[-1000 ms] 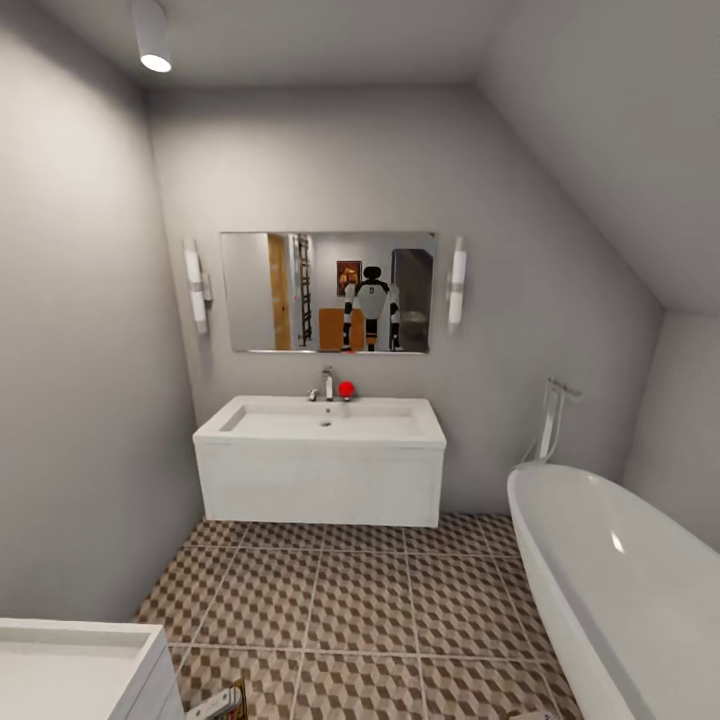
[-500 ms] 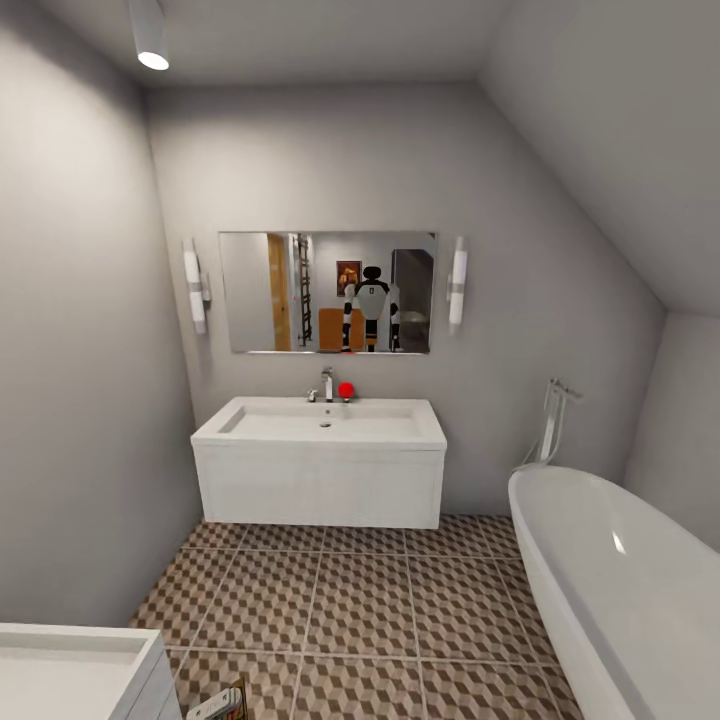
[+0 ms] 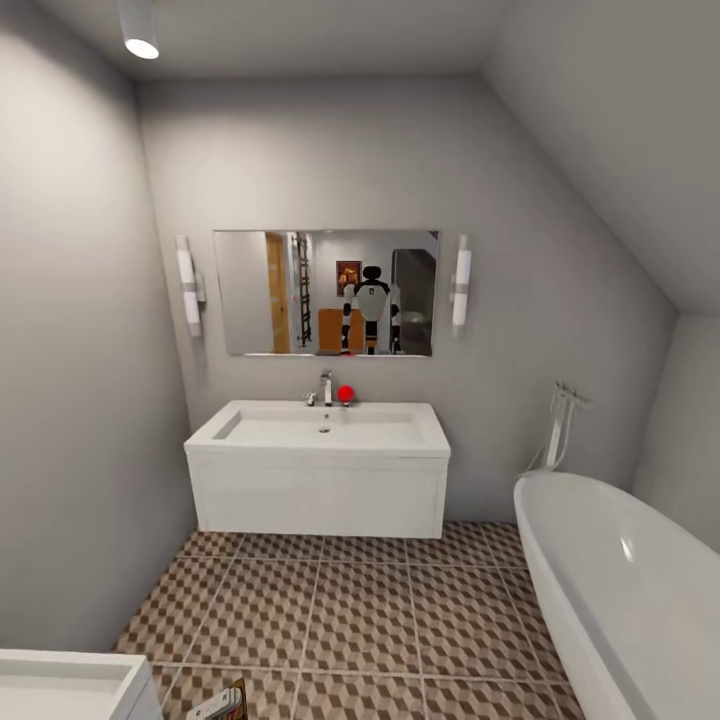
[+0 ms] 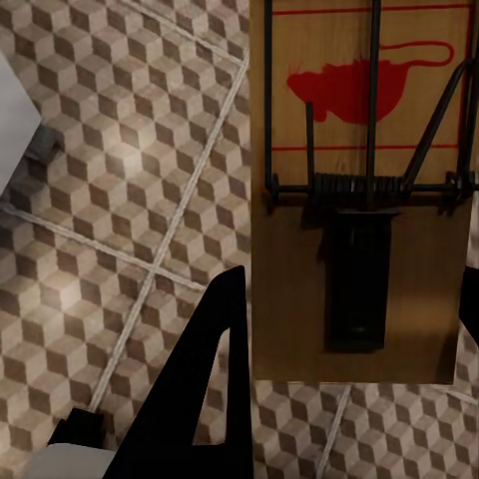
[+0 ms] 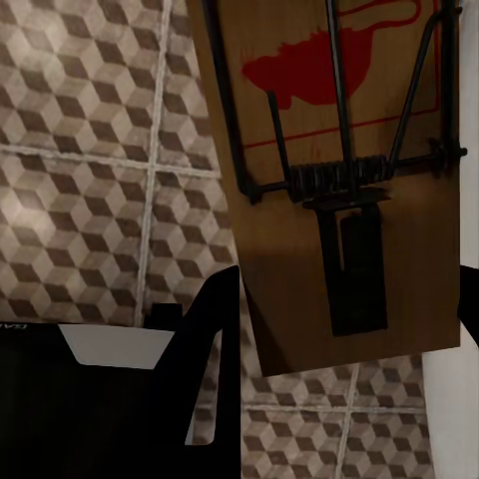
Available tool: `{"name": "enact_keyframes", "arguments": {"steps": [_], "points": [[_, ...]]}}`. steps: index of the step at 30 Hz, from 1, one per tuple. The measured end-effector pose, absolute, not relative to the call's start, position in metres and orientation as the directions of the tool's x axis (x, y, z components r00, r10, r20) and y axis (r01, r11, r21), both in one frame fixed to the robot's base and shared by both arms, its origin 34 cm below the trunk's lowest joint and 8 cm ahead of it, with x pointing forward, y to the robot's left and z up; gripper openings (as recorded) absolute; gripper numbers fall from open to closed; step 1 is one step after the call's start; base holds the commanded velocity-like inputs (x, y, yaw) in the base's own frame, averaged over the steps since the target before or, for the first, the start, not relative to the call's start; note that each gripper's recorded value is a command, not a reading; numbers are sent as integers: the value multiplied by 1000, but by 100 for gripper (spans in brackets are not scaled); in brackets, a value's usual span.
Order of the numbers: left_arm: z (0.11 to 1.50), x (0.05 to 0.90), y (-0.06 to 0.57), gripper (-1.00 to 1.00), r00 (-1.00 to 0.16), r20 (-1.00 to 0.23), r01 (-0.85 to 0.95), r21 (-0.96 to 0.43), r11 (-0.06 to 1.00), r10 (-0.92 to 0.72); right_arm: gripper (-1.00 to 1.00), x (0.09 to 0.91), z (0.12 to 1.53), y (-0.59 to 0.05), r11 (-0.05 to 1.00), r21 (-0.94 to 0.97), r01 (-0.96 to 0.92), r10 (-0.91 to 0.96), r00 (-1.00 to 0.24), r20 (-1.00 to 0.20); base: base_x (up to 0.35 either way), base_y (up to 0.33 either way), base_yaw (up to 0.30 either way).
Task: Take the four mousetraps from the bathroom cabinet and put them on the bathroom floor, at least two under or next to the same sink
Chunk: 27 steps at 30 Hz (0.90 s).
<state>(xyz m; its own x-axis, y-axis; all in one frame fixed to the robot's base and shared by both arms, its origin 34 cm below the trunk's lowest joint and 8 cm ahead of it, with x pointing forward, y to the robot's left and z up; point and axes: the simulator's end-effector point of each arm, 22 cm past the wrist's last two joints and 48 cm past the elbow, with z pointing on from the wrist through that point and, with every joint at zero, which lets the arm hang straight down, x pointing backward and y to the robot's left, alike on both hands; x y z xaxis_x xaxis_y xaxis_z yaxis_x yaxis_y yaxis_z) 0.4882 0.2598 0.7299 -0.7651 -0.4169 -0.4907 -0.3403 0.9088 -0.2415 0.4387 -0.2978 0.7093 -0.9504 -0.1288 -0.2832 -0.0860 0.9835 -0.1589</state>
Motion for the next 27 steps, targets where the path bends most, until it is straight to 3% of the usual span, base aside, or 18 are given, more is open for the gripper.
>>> {"name": "enact_keyframes", "arguments": {"steps": [8, 19, 27], "points": [[730, 488, 260, -100, -765, -491, -340, -241, 909, -417, -100, 439, 709, -298, 984, -159, -86, -129, -950, -283, 42, 0, 0], [730, 488, 260, -100, -766, -491, -339, -241, 909, -415, -100, 439, 709, -298, 984, -159, -86, -129, -950, -283, 255, 0, 0], [730, 488, 260, -100, -766, -491, -339, -241, 909, -415, -100, 439, 709, -298, 984, -159, -86, -129, -950, -283, 75, 0, 0]]}}
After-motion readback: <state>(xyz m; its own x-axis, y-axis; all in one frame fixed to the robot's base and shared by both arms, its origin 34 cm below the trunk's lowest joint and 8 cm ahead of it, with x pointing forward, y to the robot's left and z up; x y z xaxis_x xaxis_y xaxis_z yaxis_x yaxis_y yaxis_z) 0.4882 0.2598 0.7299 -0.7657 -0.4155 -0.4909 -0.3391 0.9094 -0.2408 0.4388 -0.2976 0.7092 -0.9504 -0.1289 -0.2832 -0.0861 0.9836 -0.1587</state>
